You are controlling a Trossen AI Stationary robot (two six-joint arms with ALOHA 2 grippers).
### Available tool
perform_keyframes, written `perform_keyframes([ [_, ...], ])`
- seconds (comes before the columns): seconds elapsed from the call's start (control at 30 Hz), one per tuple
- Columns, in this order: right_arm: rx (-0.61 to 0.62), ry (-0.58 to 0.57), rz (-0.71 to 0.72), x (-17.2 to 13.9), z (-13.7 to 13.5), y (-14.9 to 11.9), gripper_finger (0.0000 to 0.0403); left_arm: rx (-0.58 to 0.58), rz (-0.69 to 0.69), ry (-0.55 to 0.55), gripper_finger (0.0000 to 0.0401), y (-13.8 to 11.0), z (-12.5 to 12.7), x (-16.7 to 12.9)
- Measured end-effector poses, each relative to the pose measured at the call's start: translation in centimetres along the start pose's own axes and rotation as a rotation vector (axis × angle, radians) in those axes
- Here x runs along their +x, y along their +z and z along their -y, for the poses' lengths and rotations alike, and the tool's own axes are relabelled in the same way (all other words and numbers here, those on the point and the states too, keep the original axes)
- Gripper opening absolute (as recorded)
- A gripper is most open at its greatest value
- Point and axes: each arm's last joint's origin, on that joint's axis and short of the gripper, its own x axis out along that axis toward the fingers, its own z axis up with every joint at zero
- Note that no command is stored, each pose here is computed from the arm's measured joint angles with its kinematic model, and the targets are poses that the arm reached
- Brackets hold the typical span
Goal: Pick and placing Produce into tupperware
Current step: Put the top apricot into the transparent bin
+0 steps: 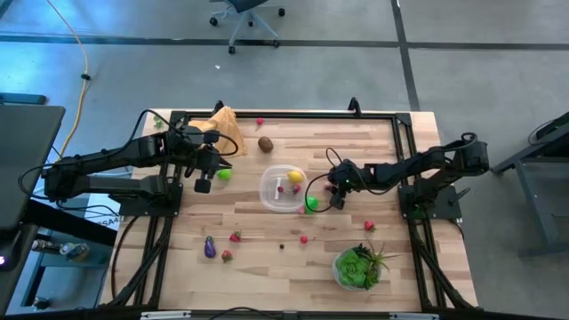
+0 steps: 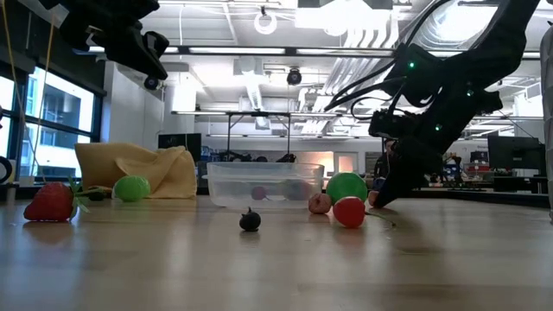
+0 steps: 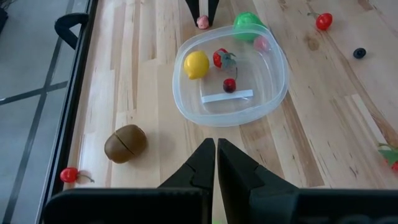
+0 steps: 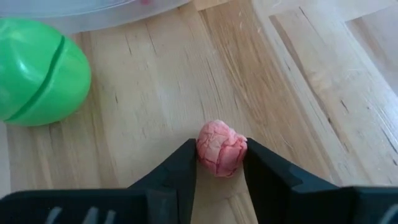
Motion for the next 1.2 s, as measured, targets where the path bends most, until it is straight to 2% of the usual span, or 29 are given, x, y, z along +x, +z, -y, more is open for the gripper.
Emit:
perform_keyframes([
  [0.17,0.002,0.015,0.028,-0.2,-0.1,0.5,0.0108,0.000,0.000,0.000,0.0010,0.0,0.0,0.0],
  [0.33,0.006,0.034,0.089,-1.3,-0.4,2.6,0.0108,0.000,0.000,0.000,0.0010,0.0,0.0,0.0],
  [0.5,-0.010,0.047,0.169,-3.0,-0.7,5.4,0.0108,0.000,0.000,0.000,0.0010,0.0,0.0,0.0],
  [0.77,-0.117,0.143,0.313,-4.9,-1.8,10.9,0.0108,0.000,0.000,0.000,0.0010,0.0,0.0,0.0],
  [0.9,-0.174,0.152,0.272,-3.7,-2.4,13.4,0.0108,0.000,0.000,0.000,0.0010,0.0,0.0,0.0],
  [1.0,-0.221,0.173,0.204,-1.7,-3.0,14.9,0.0108,0.000,0.000,0.000,0.0010,0.0,0.0,0.0],
  [1.2,-0.273,0.207,-0.001,2.1,-3.8,16.2,0.0108,0.000,0.000,0.000,0.0010,0.0,0.0,0.0],
])
